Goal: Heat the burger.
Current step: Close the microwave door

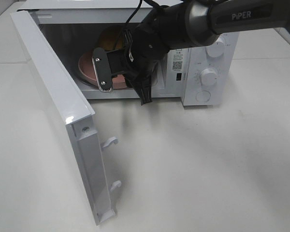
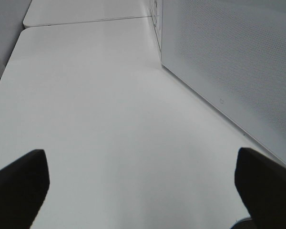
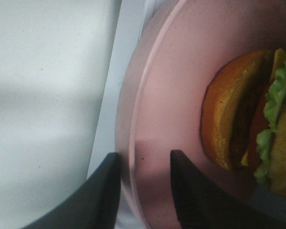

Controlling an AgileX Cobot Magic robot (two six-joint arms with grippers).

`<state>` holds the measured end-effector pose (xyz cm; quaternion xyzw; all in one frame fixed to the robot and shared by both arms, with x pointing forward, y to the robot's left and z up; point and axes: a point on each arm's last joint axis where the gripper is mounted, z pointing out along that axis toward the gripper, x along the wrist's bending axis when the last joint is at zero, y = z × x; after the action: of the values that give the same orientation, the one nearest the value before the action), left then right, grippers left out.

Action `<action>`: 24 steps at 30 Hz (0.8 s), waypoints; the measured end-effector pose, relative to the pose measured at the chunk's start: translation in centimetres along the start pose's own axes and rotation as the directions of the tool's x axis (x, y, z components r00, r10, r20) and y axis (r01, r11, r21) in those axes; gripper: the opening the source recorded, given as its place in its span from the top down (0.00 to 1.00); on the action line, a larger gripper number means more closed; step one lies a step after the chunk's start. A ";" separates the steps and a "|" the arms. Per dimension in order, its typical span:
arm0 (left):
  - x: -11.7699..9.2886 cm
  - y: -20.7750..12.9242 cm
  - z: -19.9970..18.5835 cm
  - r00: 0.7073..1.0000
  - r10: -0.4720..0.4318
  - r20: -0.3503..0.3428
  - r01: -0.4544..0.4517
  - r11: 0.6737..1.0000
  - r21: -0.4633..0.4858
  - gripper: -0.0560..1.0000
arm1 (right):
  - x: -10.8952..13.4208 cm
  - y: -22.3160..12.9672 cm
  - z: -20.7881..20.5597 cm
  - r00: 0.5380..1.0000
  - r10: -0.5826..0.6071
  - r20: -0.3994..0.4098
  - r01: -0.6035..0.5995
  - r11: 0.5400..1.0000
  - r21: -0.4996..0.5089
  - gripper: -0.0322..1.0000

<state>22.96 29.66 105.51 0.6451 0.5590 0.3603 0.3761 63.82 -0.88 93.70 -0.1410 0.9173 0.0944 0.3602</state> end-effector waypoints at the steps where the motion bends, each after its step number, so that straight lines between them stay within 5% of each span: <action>1: 0.0 0.0 0.0 1.000 0.000 0.000 0.000 1.000 0.000 0.02 | 0.0 0.0 0.0 1.000 0.006 0.000 -0.006 1.000 0.000 0.62; 13: 0.0 0.0 0.0 1.000 0.000 0.000 0.000 1.000 0.000 0.02 | 0.2 -0.3 -1.2 1.000 0.023 -0.006 -0.023 1.000 0.004 0.58; 24: 0.0 0.0 0.0 1.000 0.000 0.000 0.000 1.000 0.000 0.02 | 0.5 -0.8 -4.0 0.999 0.047 0.006 -0.047 0.999 -0.010 0.39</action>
<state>22.96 29.66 105.51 0.6451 0.5590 0.3603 0.3761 61.16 -2.84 96.22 -0.1208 0.9188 0.1080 0.3600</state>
